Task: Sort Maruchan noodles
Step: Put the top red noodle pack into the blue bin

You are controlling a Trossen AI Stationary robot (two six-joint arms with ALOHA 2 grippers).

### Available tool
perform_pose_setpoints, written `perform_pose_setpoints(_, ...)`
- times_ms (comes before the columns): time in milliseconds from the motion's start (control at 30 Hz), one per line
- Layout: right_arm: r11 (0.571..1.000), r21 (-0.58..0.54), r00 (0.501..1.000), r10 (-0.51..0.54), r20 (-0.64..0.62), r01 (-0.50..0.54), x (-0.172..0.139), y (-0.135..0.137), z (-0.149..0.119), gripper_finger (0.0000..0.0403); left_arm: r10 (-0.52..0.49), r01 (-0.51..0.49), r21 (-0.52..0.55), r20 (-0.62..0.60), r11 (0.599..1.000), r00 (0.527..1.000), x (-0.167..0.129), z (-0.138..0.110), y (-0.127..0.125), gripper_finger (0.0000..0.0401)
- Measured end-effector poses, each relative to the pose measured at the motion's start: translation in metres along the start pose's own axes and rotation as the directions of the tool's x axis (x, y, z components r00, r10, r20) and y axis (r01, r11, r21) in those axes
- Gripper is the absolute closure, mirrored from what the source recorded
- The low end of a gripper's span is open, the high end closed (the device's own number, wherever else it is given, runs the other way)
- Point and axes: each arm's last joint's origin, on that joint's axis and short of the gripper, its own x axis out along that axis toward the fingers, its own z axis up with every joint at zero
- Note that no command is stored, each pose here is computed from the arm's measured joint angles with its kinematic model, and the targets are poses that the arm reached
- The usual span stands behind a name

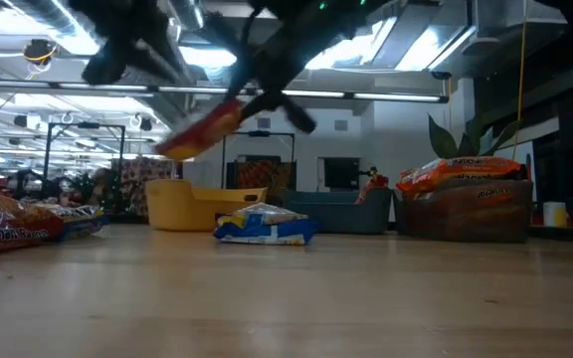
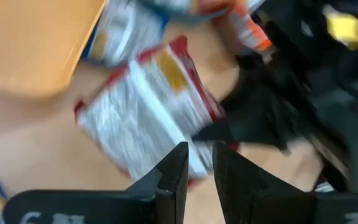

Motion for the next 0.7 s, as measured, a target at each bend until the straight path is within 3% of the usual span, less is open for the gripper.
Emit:
perform_pose_setpoints(200,0.987,0.086,0.961,-0.149,0.232,0.132,-0.045,-0.016,0.050,0.0371,-0.107,0.097,0.093,0.114,0.991,0.988,-0.035,0.020,-0.008,0.0332)
perform_pose_setpoints(333,0.953,0.177,0.897,-0.294,0.330,0.247,-0.065,-0.040,0.083,0.0371,-0.131,0.110,0.129,0.168,0.985,0.977,-0.050,0.027,-0.005,0.0332)
perform_pose_setpoints(533,0.866,0.310,0.814,-0.484,0.321,0.392,-0.073,-0.081,0.113,0.0371,-0.123,0.098,0.129,0.198,0.987,0.973,-0.061,0.030,0.002,0.0332)
perform_pose_setpoints(700,0.823,0.394,0.788,-0.536,0.304,0.408,-0.078,-0.100,0.128,0.0371,-0.113,0.089,0.131,0.189,0.987,0.976,-0.063,0.029,0.005,0.0332)
